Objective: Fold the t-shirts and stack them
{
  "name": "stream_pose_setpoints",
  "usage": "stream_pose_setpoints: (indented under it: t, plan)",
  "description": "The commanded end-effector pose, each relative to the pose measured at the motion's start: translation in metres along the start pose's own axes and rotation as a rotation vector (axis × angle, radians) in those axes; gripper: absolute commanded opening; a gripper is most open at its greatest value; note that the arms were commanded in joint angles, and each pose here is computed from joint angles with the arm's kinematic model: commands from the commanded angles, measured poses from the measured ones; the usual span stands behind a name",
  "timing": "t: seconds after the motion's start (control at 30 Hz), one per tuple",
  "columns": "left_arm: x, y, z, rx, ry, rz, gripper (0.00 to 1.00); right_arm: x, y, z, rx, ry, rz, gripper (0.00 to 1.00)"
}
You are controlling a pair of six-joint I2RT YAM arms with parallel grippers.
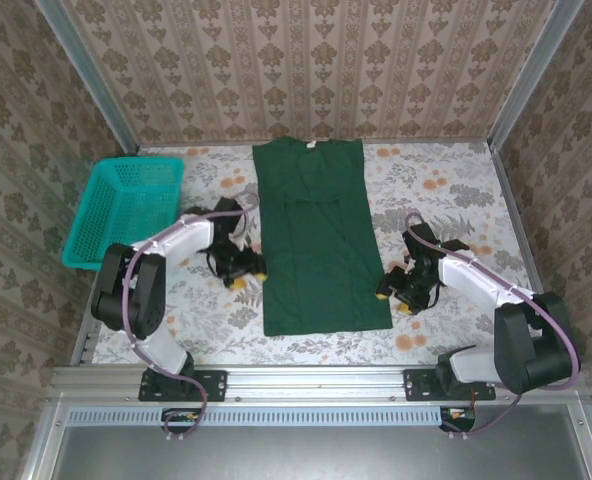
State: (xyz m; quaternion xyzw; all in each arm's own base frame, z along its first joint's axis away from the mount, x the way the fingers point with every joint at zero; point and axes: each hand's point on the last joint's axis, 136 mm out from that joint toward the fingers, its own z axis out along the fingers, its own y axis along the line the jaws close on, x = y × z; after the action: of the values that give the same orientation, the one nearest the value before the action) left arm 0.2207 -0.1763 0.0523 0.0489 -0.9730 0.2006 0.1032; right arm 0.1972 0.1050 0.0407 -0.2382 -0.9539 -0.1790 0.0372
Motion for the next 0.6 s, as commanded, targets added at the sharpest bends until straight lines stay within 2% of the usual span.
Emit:
stream_pose_setpoints:
  t: [0.0, 0.27, 0.57]
  plan:
    - [0.036, -0.016, -0.006, 0.089, 0.066, 0.095, 0.54, 0.023, -0.008, 0.007, -0.002, 0.107, -0.027, 0.55]
    - [0.074, -0.01, 0.035, 0.057, 0.201, 0.119, 0.51, 0.041, -0.022, 0.016, 0.005, 0.156, -0.015, 0.5]
    - [0.082, -0.006, 0.065, 0.065, 0.234, 0.131, 0.49, 0.036, -0.02, 0.026, -0.018, 0.143, -0.003, 0.38]
